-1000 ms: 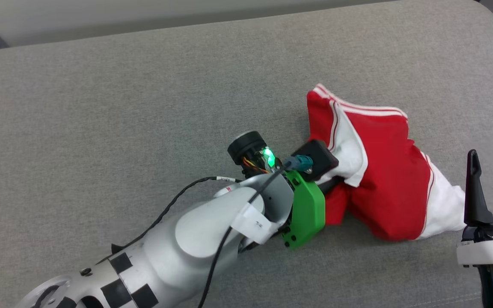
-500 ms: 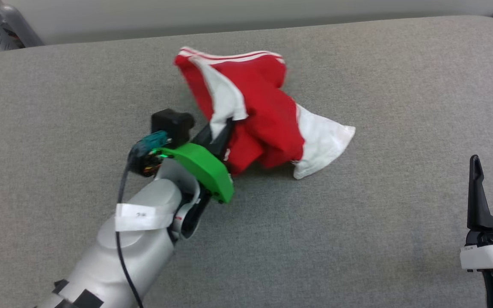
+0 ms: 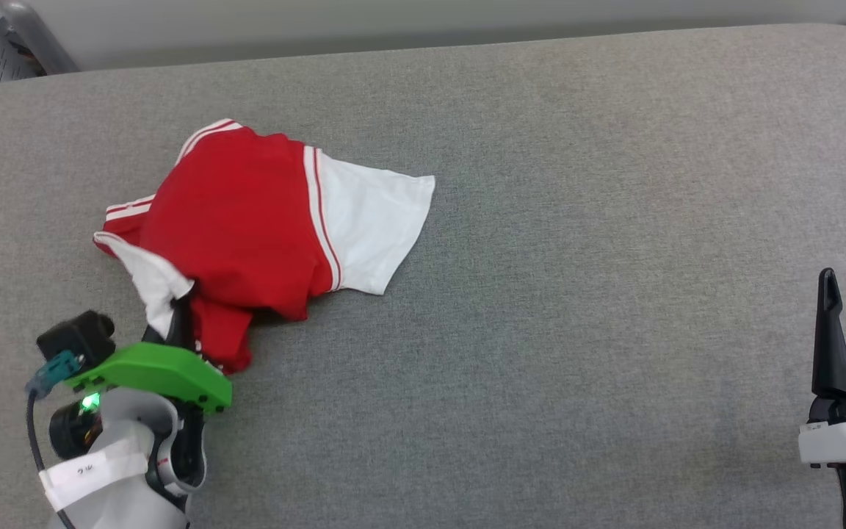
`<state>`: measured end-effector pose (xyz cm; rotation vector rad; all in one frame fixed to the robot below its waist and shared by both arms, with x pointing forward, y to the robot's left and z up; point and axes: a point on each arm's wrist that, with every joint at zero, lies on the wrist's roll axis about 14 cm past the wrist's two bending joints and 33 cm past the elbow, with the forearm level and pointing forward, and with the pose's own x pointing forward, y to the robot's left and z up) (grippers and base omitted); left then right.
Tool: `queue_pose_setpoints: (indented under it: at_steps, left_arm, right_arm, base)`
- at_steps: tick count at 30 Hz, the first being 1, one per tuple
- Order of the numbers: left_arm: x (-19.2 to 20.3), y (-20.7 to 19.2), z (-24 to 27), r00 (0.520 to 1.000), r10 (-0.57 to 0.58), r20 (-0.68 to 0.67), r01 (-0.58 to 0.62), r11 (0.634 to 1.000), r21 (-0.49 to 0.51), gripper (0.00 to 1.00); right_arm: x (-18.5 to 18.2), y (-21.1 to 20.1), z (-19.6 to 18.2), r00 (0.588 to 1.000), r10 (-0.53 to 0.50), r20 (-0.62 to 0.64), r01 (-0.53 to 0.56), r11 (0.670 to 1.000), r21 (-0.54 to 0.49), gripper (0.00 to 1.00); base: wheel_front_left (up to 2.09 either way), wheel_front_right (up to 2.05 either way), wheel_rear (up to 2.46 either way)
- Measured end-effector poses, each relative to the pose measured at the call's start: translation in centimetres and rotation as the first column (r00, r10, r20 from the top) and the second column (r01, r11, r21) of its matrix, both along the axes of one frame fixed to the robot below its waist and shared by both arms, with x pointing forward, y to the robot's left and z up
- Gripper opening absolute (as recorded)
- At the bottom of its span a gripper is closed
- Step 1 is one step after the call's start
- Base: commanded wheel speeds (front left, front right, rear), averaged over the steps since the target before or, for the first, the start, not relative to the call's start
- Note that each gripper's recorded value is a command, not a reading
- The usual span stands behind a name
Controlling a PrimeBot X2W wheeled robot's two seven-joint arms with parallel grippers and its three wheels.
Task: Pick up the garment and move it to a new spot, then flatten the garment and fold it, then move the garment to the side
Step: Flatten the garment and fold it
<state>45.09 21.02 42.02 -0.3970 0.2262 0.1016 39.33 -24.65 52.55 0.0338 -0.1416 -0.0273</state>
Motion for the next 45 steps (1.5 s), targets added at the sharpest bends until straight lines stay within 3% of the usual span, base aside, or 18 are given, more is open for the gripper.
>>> queue_pose_setpoints:
  at_steps: [7, 8, 9, 10, 15, 24, 25, 29, 34, 36, 39, 43, 45]
  left_arm:
    - [-3.8, 4.3, -2.6, 0.987, 0.135, -0.085, -0.124, 0.984, 0.132, 0.00]
    - [-4.2, 4.8, -2.9, 0.984, 0.151, -0.094, -0.137, 0.981, 0.138, 0.19]
    - [-4.5, 5.1, -3.1, 0.983, 0.155, -0.101, -0.139, 0.979, 0.151, 0.93]
    - [-4.8, 5.3, -3.2, 0.983, 0.147, -0.106, -0.126, 0.975, 0.185, 1.00]
    - [-5.3, 6.0, -1.7, 0.990, 0.125, -0.061, -0.102, 0.950, 0.295, 1.00]
    - [-4.9, 6.6, 6.6, 0.975, 0.101, 0.197, -0.175, 0.899, 0.402, 1.00]
    - [-4.9, 6.7, 9.3, 0.960, 0.074, 0.270, -0.192, 0.876, 0.442, 1.00]
    - [-4.3, 5.8, 12.2, 0.942, -0.017, 0.335, -0.164, 0.848, 0.504, 1.00]
    - [-1.1, 1.0, 17.1, 0.891, -0.249, 0.379, 0.001, 0.838, 0.546, 1.00]
    - [0.0, -1.6, 18.2, 0.867, -0.343, 0.361, 0.096, 0.826, 0.556, 1.00]
    - [1.4, -5.2, 18.3, 0.844, -0.460, 0.274, 0.230, 0.774, 0.590, 1.00]
    - [3.0, -9.0, 16.8, 0.816, -0.568, 0.104, 0.401, 0.687, 0.606, 1.00]
    - [3.1, -10.8, 14.2, 0.793, -0.607, -0.052, 0.520, 0.629, 0.577, 1.00]
  right_arm:
    - [0.0, 0.2, 0.0, 1.000, 0.002, 0.002, -0.002, 1.000, 0.006, 1.00]
    - [-0.1, 0.2, 0.0, 1.000, 0.003, 0.001, -0.003, 1.000, 0.006, 1.00]
    - [-0.1, 0.3, 0.0, 1.000, 0.003, 0.001, -0.003, 1.000, 0.006, 1.00]
    - [-0.2, 0.3, 0.0, 1.000, 0.004, -0.001, -0.004, 1.000, 0.006, 1.00]
    - [-0.6, 0.6, 0.2, 1.000, 0.009, 0.006, -0.009, 1.000, 0.007, 1.00]
    - [-1.6, 1.1, 0.7, 1.000, 0.013, 0.021, -0.014, 1.000, 0.028, 1.00]
    - [-1.8, 1.5, 1.0, 0.999, 0.018, 0.031, -0.019, 0.999, 0.036, 1.00]
    - [-2.0, 1.7, 1.3, 0.999, 0.023, 0.041, -0.025, 0.999, 0.038, 1.00]
    - [-2.1, 1.8, 1.2, 0.999, 0.026, 0.035, -0.027, 0.999, 0.033, 1.00]
    - [-2.2, 1.7, 1.1, 0.999, 0.022, 0.032, -0.023, 0.999, 0.033, 1.00]
    - [-2.3, 1.5, 1.0, 0.999, 0.016, 0.028, -0.017, 0.999, 0.032, 1.00]
    - [-2.3, 1.1, 1.0, 1.000, 0.005, 0.029, -0.006, 1.000, 0.030, 1.00]
    - [-2.3, 0.9, 1.0, 1.000, -0.003, 0.028, 0.002, 1.000, 0.028, 1.00]
  base:
    - [0.00, 0.00, 0.00]
    - [0.00, 0.00, 0.00]
    - [0.00, 0.00, 0.00]
    - [0.00, 0.00, 0.00]
    - [0.00, 0.00, 0.00]
    - [0.00, 0.00, 0.00]
    - [0.00, 0.00, 0.00]
    - [0.00, 0.00, 0.00]
    - [0.00, 0.00, 0.00]
    - [0.00, 0.00, 0.00]
    - [0.00, 0.00, 0.00]
    - [0.00, 0.00, 0.00]
    - [0.00, 0.00, 0.00]
